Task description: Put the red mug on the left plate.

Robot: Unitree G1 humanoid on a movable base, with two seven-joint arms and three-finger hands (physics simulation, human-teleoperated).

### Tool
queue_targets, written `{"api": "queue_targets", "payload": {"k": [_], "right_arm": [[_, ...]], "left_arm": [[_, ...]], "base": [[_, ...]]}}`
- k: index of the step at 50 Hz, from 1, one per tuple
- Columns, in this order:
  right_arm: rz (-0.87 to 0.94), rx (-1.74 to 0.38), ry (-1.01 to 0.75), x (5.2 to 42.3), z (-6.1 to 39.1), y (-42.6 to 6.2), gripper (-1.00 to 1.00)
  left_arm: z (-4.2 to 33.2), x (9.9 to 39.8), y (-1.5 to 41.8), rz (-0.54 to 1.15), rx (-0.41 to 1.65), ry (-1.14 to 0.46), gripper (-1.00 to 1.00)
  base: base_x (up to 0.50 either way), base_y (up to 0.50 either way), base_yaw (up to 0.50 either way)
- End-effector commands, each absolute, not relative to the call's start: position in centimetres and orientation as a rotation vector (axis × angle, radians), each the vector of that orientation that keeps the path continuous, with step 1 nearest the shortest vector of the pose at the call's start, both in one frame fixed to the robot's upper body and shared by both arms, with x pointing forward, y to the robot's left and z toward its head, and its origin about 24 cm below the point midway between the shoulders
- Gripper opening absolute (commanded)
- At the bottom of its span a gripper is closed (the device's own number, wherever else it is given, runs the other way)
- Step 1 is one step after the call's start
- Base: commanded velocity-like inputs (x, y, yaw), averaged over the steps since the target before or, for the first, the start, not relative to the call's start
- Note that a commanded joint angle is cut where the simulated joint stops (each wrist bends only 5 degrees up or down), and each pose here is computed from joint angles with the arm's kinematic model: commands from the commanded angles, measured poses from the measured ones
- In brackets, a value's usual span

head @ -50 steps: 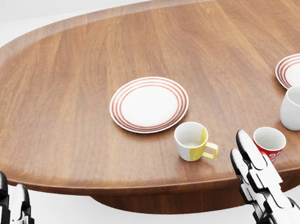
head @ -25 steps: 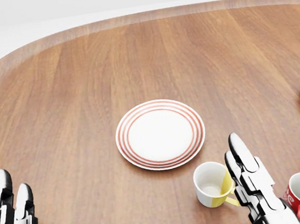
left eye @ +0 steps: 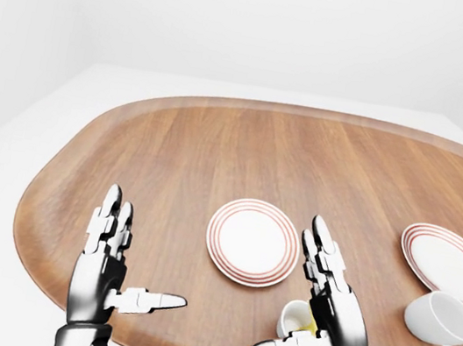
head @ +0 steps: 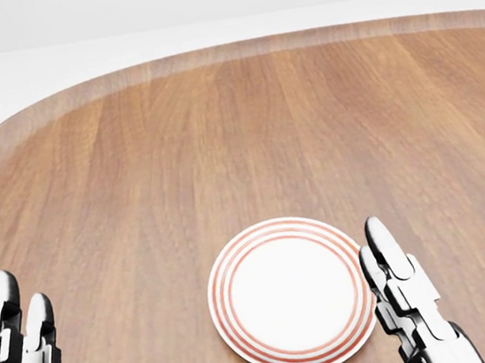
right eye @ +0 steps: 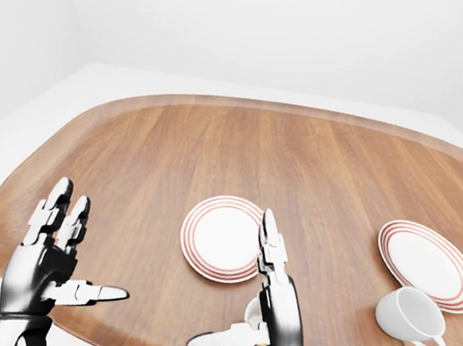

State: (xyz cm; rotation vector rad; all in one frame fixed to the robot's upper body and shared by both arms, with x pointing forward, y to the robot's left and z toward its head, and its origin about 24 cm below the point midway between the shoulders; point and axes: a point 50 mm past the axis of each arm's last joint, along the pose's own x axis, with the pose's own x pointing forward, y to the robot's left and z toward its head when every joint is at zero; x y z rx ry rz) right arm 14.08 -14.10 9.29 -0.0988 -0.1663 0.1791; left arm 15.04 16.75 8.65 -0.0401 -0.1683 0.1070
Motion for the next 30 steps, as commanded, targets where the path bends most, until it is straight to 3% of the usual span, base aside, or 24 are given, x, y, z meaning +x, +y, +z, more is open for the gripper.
{"api": "queue_targets", "payload": {"k": [1, 26, 30], "right_arm": [[0.186, -0.099, -0.169, 14.18, 9.3, -14.04, 1.0], [0.144, -0.087, -0.184, 14.81, 9.3, -14.26, 1.0], [0.124, -0.084, -0.186, 14.82, 9.35, -14.4, 1.0]], "left_arm": [[8.83, 15.12, 16.88, 0.104, -0.043, -0.179, 1.0], [8.75, 15.02, 16.78, 0.096, -0.046, -0.173, 1.0], [8.76, 15.0, 16.78, 0.095, -0.047, -0.174, 1.0]], "base": [[0.5, 0.09, 0.0], [0.5, 0.05, 0.0], [0.0, 0.0, 0.0]]}}
